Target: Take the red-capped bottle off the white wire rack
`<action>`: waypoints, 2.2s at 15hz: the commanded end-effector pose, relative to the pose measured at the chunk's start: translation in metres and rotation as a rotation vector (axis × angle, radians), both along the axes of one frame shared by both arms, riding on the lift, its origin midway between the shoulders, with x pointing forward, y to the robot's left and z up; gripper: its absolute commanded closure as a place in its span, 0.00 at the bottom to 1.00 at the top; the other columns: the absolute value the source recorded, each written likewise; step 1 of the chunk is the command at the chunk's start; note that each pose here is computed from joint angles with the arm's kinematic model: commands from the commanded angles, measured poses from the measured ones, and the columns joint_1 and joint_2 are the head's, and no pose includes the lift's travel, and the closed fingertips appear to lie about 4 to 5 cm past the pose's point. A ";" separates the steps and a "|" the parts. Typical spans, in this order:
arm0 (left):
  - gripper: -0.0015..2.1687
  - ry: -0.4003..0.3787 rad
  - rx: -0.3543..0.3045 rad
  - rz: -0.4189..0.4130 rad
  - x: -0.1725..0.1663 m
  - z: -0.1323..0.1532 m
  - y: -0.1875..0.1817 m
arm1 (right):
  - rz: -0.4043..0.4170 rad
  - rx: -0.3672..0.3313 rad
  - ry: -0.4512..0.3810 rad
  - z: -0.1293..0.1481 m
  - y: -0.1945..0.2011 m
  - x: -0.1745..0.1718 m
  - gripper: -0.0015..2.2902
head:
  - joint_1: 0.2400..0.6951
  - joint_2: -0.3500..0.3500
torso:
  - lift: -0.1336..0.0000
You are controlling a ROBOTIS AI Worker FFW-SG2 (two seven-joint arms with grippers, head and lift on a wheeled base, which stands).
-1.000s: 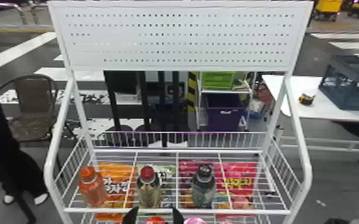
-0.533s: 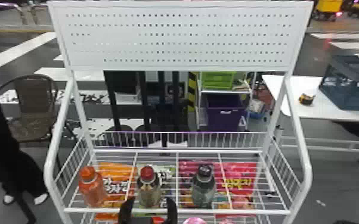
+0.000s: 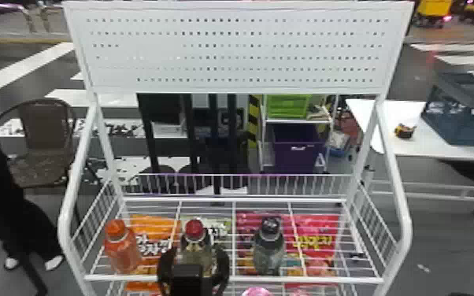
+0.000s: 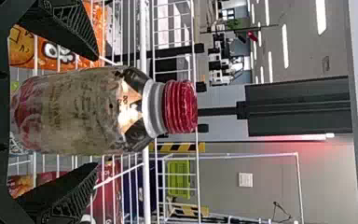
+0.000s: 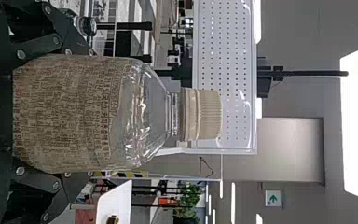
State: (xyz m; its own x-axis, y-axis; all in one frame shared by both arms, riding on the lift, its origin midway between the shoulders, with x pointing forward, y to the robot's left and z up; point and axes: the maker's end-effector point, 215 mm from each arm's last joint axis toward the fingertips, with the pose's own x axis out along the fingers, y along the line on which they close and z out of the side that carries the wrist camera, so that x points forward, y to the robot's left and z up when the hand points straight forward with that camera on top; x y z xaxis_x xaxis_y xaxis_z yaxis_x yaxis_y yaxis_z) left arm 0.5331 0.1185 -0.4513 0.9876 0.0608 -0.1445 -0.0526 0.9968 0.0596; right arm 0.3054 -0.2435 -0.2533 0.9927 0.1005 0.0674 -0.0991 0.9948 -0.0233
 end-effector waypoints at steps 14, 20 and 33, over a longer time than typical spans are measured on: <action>0.91 -0.073 -0.026 0.023 -0.071 0.079 0.032 | -0.001 0.008 0.065 -0.023 0.000 0.019 0.37 | 0.57 0.50 | 1.00; 0.91 -0.031 0.010 0.004 -0.121 0.127 0.081 | 0.000 0.014 0.069 -0.025 0.001 0.019 0.37 | 0.57 0.50 | 1.00; 0.91 -0.032 0.040 0.050 -0.138 0.150 0.125 | 0.003 0.013 0.054 -0.018 0.003 0.017 0.37 | 0.57 0.50 | 1.00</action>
